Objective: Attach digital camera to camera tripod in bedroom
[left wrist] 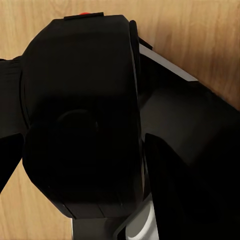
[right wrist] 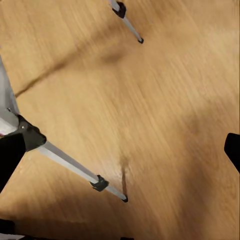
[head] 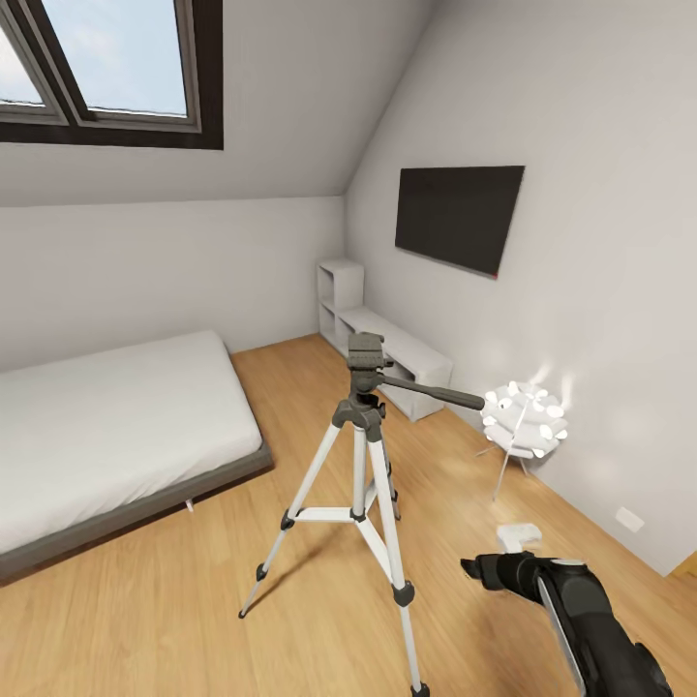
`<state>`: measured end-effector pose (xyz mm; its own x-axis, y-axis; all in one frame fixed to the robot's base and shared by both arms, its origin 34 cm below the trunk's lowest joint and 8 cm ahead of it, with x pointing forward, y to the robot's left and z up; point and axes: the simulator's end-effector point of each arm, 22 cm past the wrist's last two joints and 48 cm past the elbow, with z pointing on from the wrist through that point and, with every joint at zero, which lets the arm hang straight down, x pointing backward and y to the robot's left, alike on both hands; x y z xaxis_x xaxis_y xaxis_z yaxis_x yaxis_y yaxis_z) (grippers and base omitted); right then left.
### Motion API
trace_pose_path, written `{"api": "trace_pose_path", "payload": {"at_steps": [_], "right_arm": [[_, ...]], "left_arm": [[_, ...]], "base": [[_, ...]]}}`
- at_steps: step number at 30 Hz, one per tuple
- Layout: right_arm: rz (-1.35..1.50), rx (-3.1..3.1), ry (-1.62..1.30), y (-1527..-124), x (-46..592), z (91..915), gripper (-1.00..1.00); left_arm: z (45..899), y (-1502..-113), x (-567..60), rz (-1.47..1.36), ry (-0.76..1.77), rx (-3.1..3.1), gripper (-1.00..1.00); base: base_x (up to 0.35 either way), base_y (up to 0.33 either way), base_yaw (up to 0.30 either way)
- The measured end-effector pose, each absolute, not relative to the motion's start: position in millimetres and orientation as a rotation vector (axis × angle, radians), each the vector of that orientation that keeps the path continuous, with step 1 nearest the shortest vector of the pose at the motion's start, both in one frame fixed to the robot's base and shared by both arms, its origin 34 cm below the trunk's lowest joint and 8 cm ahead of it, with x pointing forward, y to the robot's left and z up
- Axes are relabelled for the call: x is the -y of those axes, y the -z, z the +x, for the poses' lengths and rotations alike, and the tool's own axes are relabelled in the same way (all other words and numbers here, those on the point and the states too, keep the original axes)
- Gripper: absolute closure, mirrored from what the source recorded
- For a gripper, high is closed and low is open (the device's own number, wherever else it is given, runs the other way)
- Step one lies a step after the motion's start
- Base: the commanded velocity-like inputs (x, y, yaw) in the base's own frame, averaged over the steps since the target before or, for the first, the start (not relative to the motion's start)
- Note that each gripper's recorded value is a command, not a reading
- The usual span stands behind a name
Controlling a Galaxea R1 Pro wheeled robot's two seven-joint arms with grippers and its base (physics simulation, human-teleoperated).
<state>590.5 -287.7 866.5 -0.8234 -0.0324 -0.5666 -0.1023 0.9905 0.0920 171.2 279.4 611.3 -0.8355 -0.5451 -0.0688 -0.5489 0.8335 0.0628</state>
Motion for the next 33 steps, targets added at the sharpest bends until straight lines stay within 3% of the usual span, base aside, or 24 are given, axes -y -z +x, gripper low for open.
{"api": "trace_pose_path", "payload": {"at_steps": [16, 33], "right_arm": [[-0.379, -2.461, -0.482, -939.7, 178.1, 603.0, -1.00], [-0.418, -2.437, -0.560, -945.7, 138.1, 598.8, -1.00]], "left_arm": [[171.4, -611.3, -279.2, -0.883, -0.122, -2.962, 1.00], [171.3, -611.3, -279.9, -0.884, -0.124, -2.962, 1.00]], "base": [[0.000, 0.000, 0.000], [0.000, 0.000, 0.000]]}}
